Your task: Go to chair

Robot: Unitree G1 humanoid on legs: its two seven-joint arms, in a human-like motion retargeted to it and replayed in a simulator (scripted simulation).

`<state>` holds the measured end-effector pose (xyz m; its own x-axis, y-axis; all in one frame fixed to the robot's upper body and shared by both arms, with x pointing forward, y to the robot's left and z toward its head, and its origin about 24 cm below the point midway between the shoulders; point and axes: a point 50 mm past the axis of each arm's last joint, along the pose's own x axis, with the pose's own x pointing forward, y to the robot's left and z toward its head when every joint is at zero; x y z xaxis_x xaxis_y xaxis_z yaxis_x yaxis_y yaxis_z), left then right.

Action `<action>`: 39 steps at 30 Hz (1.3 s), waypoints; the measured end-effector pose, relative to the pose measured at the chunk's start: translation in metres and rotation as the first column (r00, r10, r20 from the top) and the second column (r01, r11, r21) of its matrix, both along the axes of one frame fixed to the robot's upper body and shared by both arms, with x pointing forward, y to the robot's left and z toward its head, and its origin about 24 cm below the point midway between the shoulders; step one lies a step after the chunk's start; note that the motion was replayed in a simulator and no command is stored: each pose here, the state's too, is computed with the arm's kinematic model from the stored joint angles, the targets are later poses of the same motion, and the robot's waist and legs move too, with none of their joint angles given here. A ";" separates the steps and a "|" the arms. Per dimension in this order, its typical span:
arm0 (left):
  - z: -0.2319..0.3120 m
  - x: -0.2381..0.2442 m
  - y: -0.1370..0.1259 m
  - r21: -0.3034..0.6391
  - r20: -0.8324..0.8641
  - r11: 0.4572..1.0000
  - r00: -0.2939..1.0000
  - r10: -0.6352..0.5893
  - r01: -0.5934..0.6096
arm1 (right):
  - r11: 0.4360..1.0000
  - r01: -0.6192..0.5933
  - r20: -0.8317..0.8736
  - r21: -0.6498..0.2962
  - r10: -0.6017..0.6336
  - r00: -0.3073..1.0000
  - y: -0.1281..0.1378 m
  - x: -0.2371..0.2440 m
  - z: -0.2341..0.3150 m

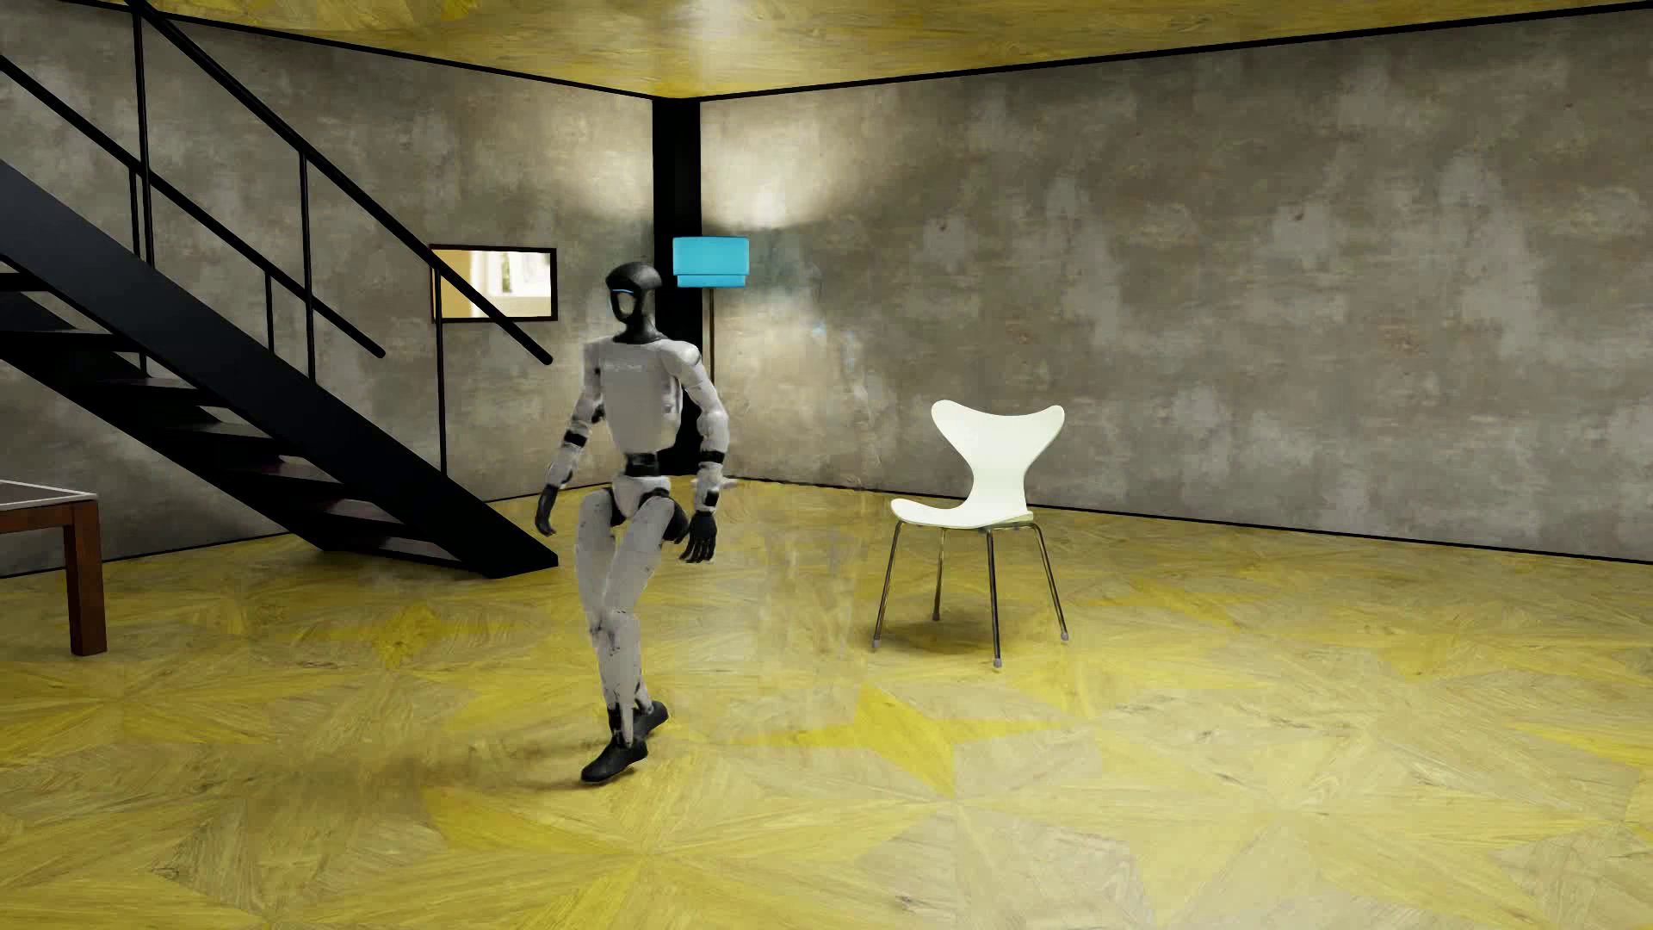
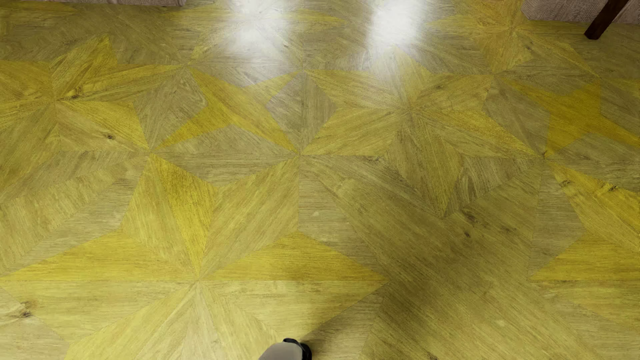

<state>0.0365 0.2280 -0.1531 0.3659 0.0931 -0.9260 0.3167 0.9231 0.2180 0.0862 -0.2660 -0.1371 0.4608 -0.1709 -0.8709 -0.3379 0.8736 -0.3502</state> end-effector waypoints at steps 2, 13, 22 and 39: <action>-0.003 -0.027 0.002 0.010 -0.079 1.000 0.997 0.008 -0.008 | 1.000 -0.014 0.031 0.004 0.014 0.999 0.001 0.008 0.003; -0.004 -0.094 0.013 0.051 -0.320 0.997 0.947 -0.034 0.053 | 0.955 -0.191 0.061 0.229 0.181 0.982 0.098 0.006 -0.009; 0.021 0.041 0.039 0.090 0.142 0.995 0.990 0.020 -0.033 | 0.994 -0.097 -0.220 0.045 0.104 0.970 0.025 -0.061 -0.021; -0.003 -0.017 0.021 0.063 -0.079 0.995 0.994 0.076 -0.071 | 0.999 0.035 -0.463 -0.039 -0.049 0.885 0.000 -0.161 -0.011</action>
